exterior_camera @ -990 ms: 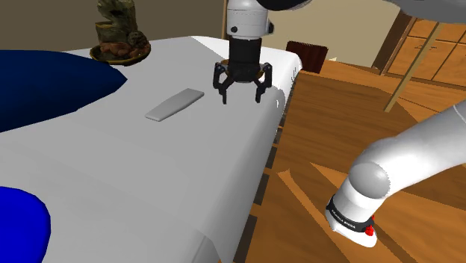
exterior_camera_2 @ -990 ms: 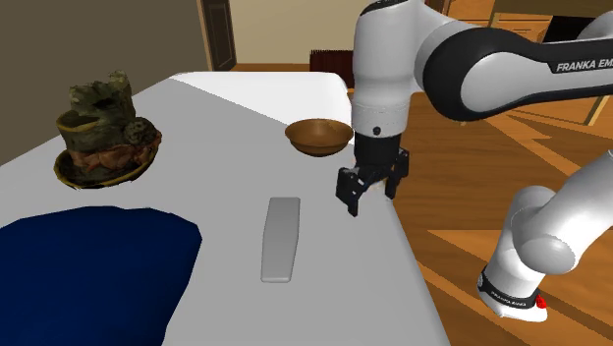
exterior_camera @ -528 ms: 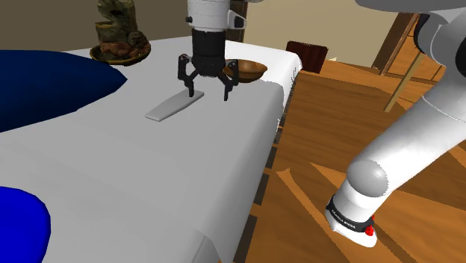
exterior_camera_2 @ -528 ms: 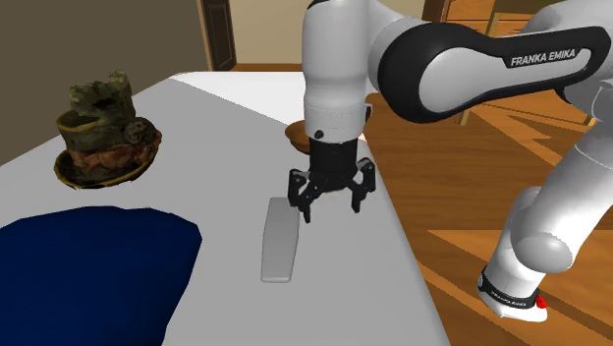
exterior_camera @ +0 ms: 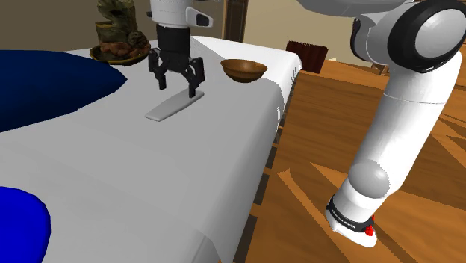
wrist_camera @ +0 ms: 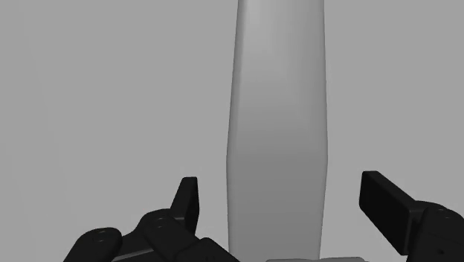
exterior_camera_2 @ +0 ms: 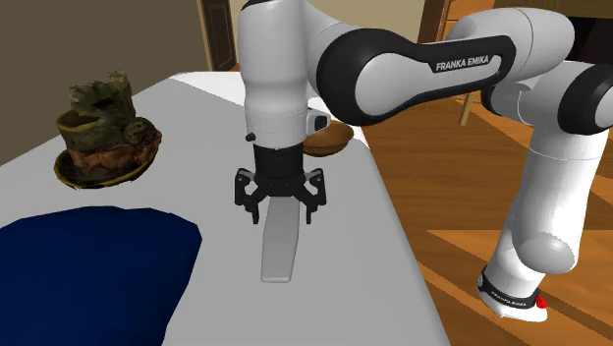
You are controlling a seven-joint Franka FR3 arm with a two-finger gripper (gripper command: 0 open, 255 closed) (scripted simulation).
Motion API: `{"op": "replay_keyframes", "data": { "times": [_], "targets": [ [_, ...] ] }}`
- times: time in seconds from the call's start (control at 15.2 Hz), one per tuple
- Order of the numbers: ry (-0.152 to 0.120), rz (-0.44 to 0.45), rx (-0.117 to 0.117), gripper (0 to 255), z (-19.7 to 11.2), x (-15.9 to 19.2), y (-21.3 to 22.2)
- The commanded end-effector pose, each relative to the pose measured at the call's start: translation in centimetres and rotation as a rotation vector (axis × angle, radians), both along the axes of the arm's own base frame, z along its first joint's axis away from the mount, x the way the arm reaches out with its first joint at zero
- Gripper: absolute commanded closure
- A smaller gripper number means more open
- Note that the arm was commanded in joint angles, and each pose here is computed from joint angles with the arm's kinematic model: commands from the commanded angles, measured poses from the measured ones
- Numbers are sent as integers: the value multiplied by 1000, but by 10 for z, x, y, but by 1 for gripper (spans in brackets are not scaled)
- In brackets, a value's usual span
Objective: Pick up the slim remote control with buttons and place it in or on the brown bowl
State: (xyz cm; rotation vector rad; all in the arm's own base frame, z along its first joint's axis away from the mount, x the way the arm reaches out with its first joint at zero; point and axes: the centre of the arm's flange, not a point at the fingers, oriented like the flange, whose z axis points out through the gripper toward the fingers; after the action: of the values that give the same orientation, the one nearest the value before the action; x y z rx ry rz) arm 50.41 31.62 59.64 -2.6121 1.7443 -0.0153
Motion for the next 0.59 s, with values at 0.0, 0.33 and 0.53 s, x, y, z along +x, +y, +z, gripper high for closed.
{"op": "replay_keyframes", "data": {
  "times": [0.0, 0.33, 0.53],
  "targets": [
    [-2, -12, 1, 0, -9, 3, 2],
    [-2, -12, 1, 0, -34, 3, 2],
    [-2, -12, 1, 0, -34, 3, 2]
  ]
}}
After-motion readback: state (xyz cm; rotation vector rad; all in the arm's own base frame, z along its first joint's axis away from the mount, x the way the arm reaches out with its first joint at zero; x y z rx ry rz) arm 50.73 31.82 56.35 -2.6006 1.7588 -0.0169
